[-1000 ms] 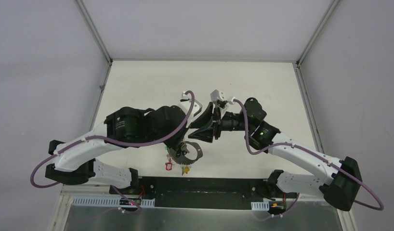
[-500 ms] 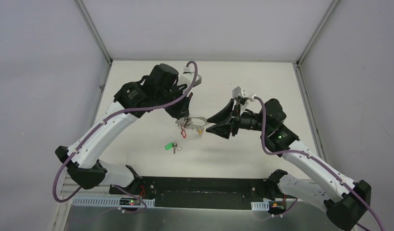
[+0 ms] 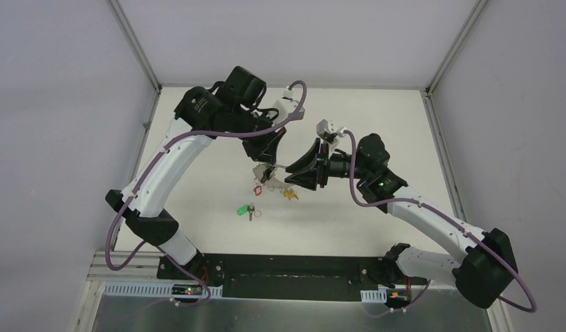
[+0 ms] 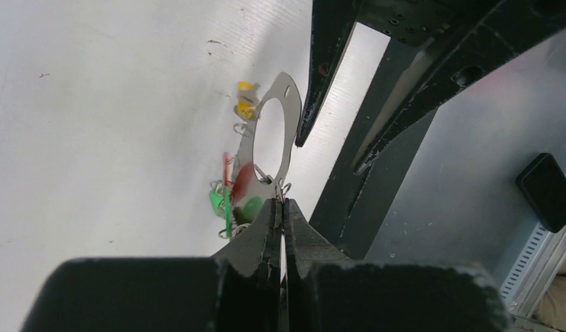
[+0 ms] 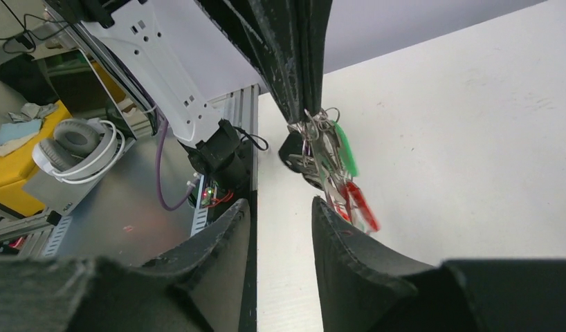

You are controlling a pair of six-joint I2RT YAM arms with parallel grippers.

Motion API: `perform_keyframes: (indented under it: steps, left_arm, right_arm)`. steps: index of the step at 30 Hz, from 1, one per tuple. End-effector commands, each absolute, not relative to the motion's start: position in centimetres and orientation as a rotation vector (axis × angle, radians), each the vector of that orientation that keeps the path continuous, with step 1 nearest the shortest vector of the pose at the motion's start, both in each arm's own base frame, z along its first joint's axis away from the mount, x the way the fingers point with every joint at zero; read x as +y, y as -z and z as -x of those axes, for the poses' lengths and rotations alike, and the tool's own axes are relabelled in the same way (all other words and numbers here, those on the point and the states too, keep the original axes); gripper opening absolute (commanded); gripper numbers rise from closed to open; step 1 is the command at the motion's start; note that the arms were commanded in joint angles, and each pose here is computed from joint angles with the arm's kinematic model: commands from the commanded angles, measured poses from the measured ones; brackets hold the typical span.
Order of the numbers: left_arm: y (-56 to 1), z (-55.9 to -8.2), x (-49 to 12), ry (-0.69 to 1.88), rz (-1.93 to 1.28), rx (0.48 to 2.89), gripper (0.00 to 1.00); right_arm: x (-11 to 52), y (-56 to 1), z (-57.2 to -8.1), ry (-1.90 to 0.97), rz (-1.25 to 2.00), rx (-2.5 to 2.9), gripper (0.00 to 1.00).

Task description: Put the keys on the keyring

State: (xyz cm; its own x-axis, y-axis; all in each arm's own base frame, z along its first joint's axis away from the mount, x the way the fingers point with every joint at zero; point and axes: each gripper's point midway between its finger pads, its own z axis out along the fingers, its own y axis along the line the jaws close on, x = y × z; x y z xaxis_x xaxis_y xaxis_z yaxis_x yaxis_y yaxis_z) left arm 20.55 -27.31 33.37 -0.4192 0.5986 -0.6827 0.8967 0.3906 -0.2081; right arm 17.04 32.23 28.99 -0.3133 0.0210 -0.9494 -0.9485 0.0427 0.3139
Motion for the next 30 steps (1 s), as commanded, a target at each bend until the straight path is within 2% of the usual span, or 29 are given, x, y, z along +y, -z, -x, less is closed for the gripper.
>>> perform_keyframes:
  steps: [1, 6, 11, 18, 22, 24, 27, 30]
  left_arm:
    - [-35.8, -19.5, -27.6, 0.838, -1.339, 2.017, 0.0]
    - [-35.7, -19.4, -27.6, 0.843, -1.342, 2.003, 0.0]
    - [-36.2, -19.7, -27.3, 0.806, -1.315, 1.962, 0.0]
    - [-36.6, -19.9, -26.8, 0.775, -1.268, 1.929, 0.0]
    - [-36.8, -19.8, -26.8, 0.783, -1.254, 1.916, 0.0]
    - [-37.0, -19.7, -26.9, 0.796, -1.254, 1.905, 0.0]
    - [-37.1, -19.4, -27.0, 0.811, -1.256, 1.896, 0.0]
    - [-37.2, -19.2, -27.0, 0.822, -1.263, 1.876, 0.0]
  right_arm:
    - [32.9, -34.2, -17.4, -1.431, 0.985, 1.228, 0.38]
    - [33.4, -35.3, -17.5, -1.448, 0.99, 1.172, 0.37]
    - [32.8, -36.5, -17.9, -1.372, 0.965, 1.151, 0.46]
    - [32.0, -38.4, -17.6, -1.367, 0.907, 1.127, 0.47]
    - [31.8, -37.1, -18.2, -1.334, 0.885, 1.175, 0.47]
    - [32.0, -36.4, -18.3, -1.343, 0.886, 1.196, 0.46]
    - [32.6, -36.1, -18.2, -1.38, 0.908, 1.193, 0.37]
    - [33.2, -35.8, -18.1, -1.399, 0.937, 1.188, 0.34]
